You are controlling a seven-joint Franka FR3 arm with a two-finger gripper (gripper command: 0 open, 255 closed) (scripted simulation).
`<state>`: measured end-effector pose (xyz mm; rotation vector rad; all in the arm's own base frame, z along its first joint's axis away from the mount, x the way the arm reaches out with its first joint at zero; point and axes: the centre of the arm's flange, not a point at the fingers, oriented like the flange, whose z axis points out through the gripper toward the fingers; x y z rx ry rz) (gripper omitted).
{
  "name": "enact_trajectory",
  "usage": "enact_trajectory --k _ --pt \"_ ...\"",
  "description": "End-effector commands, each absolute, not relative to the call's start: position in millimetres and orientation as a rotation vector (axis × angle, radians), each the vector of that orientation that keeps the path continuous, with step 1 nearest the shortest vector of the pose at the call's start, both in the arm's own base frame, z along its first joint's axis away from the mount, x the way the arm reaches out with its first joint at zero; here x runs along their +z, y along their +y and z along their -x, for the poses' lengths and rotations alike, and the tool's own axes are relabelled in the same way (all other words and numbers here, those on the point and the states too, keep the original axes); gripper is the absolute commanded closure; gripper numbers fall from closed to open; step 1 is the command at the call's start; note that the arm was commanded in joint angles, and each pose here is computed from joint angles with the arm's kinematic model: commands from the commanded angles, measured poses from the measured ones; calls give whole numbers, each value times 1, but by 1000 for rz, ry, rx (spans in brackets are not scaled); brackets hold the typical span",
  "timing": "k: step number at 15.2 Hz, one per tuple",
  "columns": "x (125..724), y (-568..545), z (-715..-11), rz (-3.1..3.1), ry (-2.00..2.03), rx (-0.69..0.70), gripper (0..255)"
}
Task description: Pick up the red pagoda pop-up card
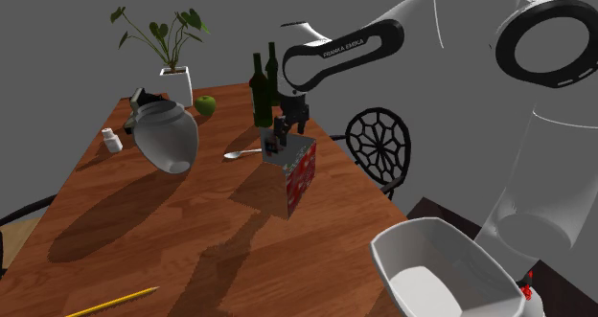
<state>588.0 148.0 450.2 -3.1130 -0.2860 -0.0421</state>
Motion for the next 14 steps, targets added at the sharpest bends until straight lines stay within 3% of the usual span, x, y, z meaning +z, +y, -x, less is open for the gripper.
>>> enact_trajectory --k 1,3,4,14 --pt "437 150 -589 3113 -286 -43 0" --pt "437 150 -589 3113 -286 -43 0" --pt "436 150 -589 3113 -286 -43 255" --pt "442 150 -589 3113 -286 -43 255"
